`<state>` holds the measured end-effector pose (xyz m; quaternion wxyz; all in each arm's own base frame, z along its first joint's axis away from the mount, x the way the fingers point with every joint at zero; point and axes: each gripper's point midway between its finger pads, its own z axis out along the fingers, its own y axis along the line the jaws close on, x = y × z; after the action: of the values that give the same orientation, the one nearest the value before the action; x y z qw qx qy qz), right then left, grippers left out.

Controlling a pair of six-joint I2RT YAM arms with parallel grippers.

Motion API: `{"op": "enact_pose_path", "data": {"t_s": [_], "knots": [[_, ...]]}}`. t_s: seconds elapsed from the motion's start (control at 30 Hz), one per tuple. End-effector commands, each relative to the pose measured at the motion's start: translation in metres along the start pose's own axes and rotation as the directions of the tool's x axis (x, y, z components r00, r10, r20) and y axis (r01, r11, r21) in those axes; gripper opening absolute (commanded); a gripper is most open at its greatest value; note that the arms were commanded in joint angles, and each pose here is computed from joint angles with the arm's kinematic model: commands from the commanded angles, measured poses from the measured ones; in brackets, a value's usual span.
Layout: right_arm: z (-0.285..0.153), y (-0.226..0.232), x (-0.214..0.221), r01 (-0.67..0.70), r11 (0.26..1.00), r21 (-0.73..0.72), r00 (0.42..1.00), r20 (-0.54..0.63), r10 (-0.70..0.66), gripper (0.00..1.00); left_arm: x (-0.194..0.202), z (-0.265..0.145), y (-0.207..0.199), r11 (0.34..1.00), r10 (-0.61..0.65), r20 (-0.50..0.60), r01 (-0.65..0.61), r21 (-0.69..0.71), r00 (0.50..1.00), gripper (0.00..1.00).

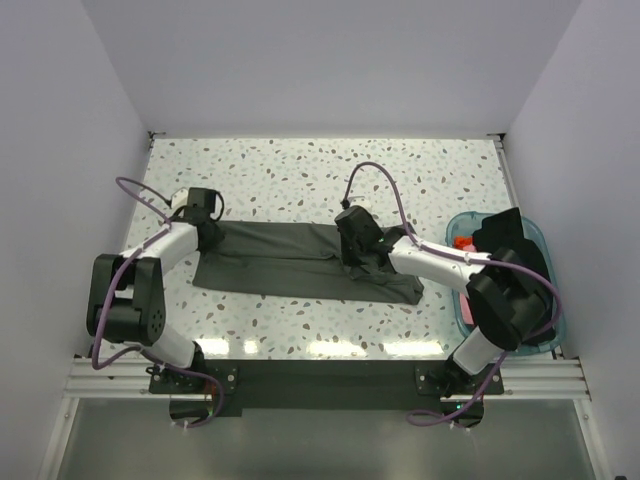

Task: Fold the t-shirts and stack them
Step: Fold the tshirt

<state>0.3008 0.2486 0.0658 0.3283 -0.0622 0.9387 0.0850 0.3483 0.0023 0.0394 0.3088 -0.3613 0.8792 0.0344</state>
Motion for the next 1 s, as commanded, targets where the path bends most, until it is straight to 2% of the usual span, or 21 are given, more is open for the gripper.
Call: {"op": "enact_pose_path", "data": {"t_s": [0.0, 0.1, 0.13, 0.47, 0.53, 0.57, 0.73, 0.8, 0.97], "knots": [[-0.011, 0.011, -0.012, -0.041, 0.998, -0.05, 0.998, 0.042, 0.043, 0.0, -0.017, 0.002, -0.002, 1.0, -0.018, 0.039, 0.018, -0.014, 0.999, 0.26], [-0.009, 0.005, -0.012, -0.034, 0.999, -0.022, 0.998, 0.042, 0.035, 0.17, -0.016, 0.002, -0.003, 1.0, -0.014, 0.036, 0.015, -0.005, 0.999, 0.26], [-0.008, 0.003, -0.01, -0.022, 1.0, -0.015, 0.999, 0.042, 0.022, 0.26, -0.017, 0.001, -0.004, 1.0, -0.015, 0.038, 0.015, 0.001, 0.999, 0.26], [0.015, 0.003, 0.013, 0.011, 1.0, -0.006, 1.0, -0.025, -0.011, 0.39, -0.02, -0.001, -0.01, 1.0, -0.01, 0.039, 0.009, 0.024, 0.999, 0.27], [0.017, 0.002, 0.015, 0.005, 1.0, -0.006, 1.0, -0.026, -0.006, 0.38, -0.02, 0.0, -0.009, 1.0, -0.01, 0.037, 0.009, 0.019, 0.999, 0.27], [0.017, 0.003, 0.015, 0.003, 1.0, -0.009, 1.0, -0.025, -0.003, 0.29, -0.021, 0.0, -0.01, 1.0, -0.011, 0.04, 0.01, 0.021, 0.999, 0.27], [0.013, 0.003, 0.01, -0.01, 1.0, -0.009, 1.0, -0.015, 0.01, 0.04, -0.022, -0.001, -0.01, 1.0, -0.013, 0.042, 0.012, 0.021, 0.999, 0.27], [0.006, 0.002, 0.005, -0.016, 1.0, -0.006, 1.0, -0.002, 0.016, 0.0, -0.023, -0.002, -0.011, 1.0, -0.013, 0.046, 0.012, 0.023, 0.999, 0.26], [-0.006, 0.005, -0.001, -0.027, 0.999, -0.024, 1.0, 0.009, 0.027, 0.0, -0.024, -0.003, -0.012, 1.0, -0.014, 0.047, 0.013, 0.026, 0.999, 0.24]]}}
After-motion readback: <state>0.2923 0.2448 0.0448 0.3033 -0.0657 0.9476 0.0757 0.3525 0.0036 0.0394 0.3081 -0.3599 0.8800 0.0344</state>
